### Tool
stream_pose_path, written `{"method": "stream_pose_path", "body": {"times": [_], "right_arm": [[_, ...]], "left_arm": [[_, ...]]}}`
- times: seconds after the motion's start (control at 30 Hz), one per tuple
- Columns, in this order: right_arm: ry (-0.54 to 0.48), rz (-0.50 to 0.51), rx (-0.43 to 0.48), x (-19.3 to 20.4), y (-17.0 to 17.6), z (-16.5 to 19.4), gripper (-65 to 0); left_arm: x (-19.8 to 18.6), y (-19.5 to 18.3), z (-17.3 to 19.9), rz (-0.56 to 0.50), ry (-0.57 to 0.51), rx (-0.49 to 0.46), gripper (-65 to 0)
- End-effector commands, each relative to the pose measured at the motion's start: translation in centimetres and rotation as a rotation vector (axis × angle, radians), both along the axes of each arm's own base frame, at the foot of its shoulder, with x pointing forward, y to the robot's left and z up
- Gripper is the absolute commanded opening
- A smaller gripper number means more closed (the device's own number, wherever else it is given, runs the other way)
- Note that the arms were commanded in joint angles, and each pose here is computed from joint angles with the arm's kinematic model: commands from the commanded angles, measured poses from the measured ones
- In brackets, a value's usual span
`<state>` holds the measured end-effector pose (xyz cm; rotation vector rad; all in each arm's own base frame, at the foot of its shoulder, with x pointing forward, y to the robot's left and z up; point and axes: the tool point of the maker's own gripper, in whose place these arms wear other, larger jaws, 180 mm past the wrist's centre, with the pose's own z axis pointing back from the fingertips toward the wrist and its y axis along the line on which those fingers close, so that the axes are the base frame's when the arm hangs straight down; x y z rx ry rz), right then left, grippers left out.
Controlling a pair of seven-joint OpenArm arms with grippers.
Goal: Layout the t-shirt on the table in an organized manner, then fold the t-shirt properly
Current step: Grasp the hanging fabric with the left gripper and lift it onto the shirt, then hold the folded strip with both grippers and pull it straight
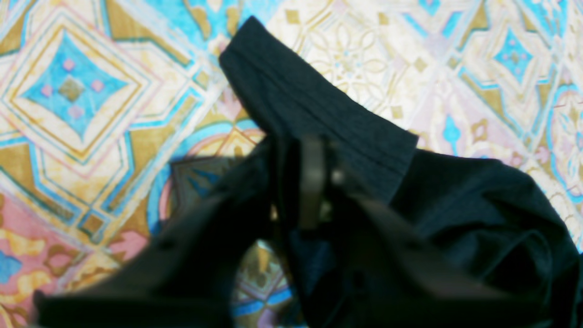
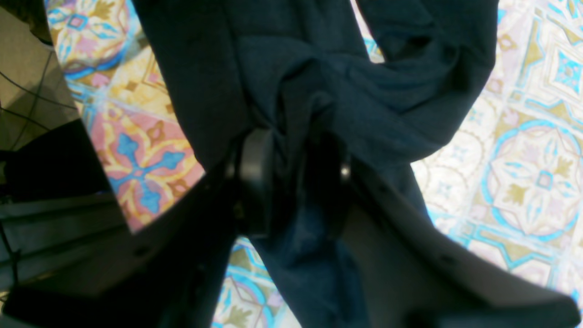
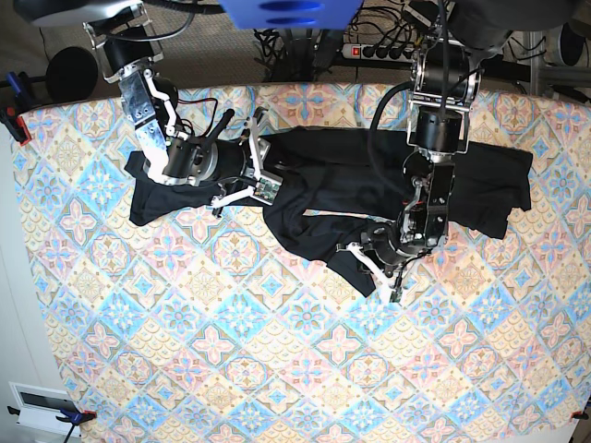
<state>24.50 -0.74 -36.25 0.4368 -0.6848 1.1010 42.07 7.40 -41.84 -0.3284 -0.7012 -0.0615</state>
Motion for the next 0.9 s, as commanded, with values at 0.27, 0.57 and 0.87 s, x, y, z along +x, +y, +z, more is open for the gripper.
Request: {"method": "stream_pose_path", "body": {"times": [0.27, 0.57, 0.87], "right_arm": [[-0.066, -0.085, 0.038, 2.6, -1.9, 2.1, -47.4], [-0.067, -0.088, 0.038, 2.8, -2.0, 2.1, -47.3], [-0.063, -0.086, 0.037, 2.7, -1.9, 2.0, -47.3]], "left_arm": [[1.5, 4.9, 9.4, 0.08, -0.208, -0.044, -65.0], [-5.1, 15.6, 16.4, 0.242, -0.348, -0.003, -65.0], [-10.5, 23.2, 15.2, 0.428, -0.305, 0.01, -65.0]]}}
